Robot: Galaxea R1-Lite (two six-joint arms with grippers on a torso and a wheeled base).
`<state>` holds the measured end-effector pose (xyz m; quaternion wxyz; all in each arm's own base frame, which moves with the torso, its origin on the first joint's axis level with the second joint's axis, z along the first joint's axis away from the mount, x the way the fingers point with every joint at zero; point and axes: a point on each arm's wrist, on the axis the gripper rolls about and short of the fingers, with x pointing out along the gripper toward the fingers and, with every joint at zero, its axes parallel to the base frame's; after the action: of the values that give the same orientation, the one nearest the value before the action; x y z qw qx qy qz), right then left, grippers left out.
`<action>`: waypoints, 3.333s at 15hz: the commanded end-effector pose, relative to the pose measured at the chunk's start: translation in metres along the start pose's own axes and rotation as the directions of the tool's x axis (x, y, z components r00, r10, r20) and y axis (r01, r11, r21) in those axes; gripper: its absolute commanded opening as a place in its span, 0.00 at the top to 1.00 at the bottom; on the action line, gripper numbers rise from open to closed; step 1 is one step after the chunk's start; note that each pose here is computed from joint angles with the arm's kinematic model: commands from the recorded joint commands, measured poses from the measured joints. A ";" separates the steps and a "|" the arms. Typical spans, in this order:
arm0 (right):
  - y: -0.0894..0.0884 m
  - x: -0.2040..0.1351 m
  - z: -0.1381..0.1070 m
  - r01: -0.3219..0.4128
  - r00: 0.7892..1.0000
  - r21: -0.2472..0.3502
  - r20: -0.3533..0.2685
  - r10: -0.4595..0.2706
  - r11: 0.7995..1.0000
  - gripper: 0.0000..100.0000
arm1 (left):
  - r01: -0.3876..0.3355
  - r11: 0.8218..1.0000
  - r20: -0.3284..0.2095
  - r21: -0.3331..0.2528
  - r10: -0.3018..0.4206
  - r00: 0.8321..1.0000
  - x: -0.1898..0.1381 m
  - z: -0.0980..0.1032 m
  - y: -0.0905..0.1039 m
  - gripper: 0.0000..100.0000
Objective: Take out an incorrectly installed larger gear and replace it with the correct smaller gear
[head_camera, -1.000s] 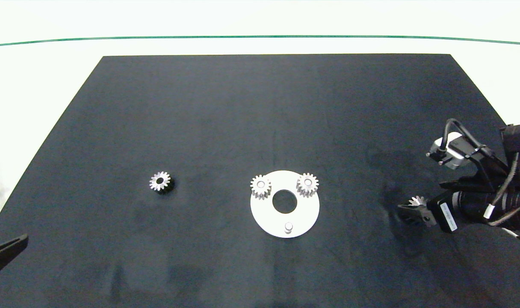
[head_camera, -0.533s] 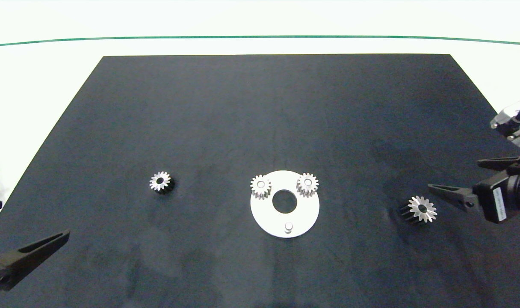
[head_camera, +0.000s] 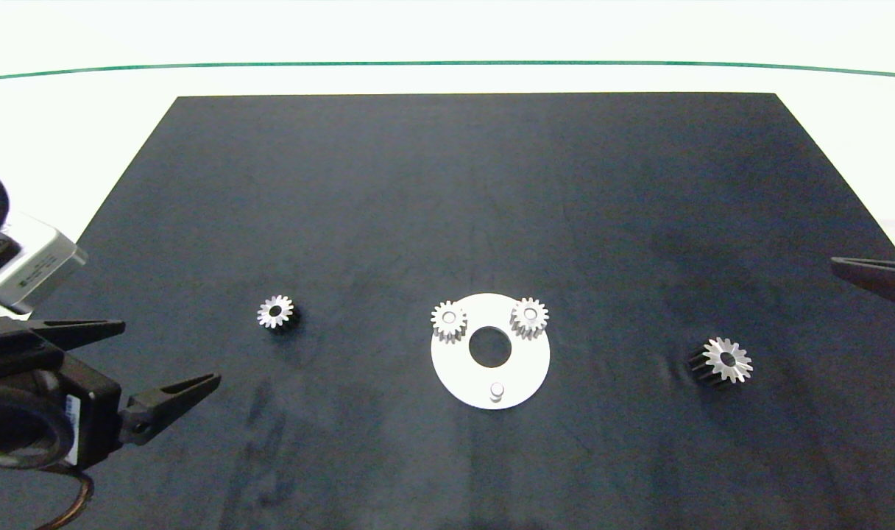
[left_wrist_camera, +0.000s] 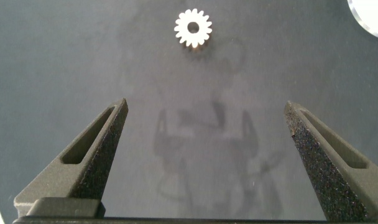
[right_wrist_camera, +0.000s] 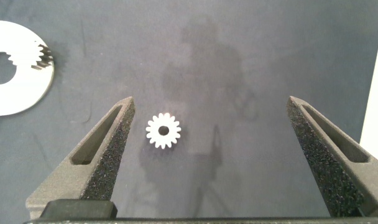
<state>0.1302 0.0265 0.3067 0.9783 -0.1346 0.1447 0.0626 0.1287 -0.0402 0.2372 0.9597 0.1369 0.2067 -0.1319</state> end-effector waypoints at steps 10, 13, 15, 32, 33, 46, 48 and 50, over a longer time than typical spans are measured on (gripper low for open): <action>-0.004 -0.016 0.000 0.017 0.999 0.009 0.029 -0.017 1.000 0.00 | 0.013 1.000 -0.084 0.003 -0.013 0.996 0.088 0.012 -0.006 0.00; -0.004 -0.016 0.000 0.014 1.000 0.008 0.028 -0.014 1.000 0.00 | 0.000 1.000 -0.090 -0.001 0.000 0.996 0.103 0.017 -0.003 0.00; -0.004 -0.016 0.000 0.014 1.000 0.008 0.028 -0.014 1.000 0.00 | -0.009 1.000 -0.100 -0.004 0.008 0.995 0.112 0.019 -0.001 0.00; -0.003 -0.016 -0.003 0.009 1.000 0.014 0.020 -0.009 1.000 0.00 | -0.036 0.999 -0.134 -0.018 0.033 0.990 0.149 0.013 0.006 0.00; -0.003 -0.016 -0.003 0.009 1.000 0.014 0.020 -0.009 1.000 0.00 | -0.035 0.999 -0.132 -0.017 0.032 0.991 0.149 0.014 0.006 0.00; -0.002 -0.017 -0.005 0.008 1.000 0.016 0.017 -0.008 1.000 0.00 | -0.038 0.999 -0.137 -0.019 0.035 0.990 0.152 0.014 0.007 0.17; -0.002 -0.017 -0.005 0.008 1.000 0.016 0.017 -0.008 1.000 0.00 | -0.038 0.999 -0.140 -0.021 0.035 0.990 0.152 0.014 0.007 0.22; -0.002 -0.017 -0.005 0.008 1.000 0.016 0.017 -0.008 1.000 0.00 | -0.035 0.999 -0.139 -0.019 0.032 0.990 0.152 0.014 0.006 0.26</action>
<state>0.1130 0.0211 0.3078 0.9811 -0.1258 0.1348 0.0583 0.2696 -0.0689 0.1846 0.9465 0.1381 0.2726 -0.1032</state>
